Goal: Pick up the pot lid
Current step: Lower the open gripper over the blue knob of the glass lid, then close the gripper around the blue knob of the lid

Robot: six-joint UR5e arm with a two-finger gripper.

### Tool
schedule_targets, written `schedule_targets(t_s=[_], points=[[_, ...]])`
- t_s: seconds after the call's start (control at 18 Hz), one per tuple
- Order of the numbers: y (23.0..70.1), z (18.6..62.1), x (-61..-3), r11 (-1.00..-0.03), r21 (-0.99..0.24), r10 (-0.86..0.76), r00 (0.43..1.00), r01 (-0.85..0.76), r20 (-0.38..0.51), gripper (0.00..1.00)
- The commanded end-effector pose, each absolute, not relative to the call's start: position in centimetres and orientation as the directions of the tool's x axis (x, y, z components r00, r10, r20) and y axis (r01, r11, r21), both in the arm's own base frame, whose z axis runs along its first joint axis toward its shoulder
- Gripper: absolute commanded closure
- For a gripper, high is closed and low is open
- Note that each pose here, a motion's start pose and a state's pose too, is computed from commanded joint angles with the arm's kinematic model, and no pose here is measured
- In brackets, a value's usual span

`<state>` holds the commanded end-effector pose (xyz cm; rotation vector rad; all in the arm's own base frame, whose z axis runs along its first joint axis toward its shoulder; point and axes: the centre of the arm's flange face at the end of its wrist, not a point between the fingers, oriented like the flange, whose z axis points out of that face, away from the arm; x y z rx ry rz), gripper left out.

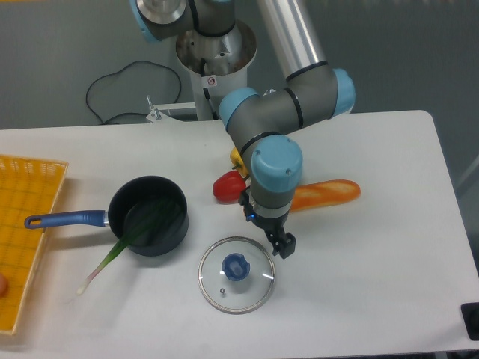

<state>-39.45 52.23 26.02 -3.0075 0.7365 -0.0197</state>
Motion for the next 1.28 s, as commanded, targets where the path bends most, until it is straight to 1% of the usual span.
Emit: schedule_targets(t_s=[0.33,0.44,0.61,0.78,1.28], points=[[53.8,26.4,-39.0,-0.879,-0.042,-0.474,0.88,-0.474,-0.012,0.0],[54.4,26.2,-39.6,-0.891,-0.035,-0.453,0.892,-0.453,-0.016,0.0],[57.2,25.3,-39.4,-0.913,-0.013,-0.408,0.913,-0.408,-0.026,0.0],[58.5,24.3,-38.7,-0.936,0.0,-0.353,0.935,-0.353,-0.025,0.0],[58.9,22.9,-37.5,-0.948,0.007,-0.318,0.948,-0.318,-0.004,0.0]])
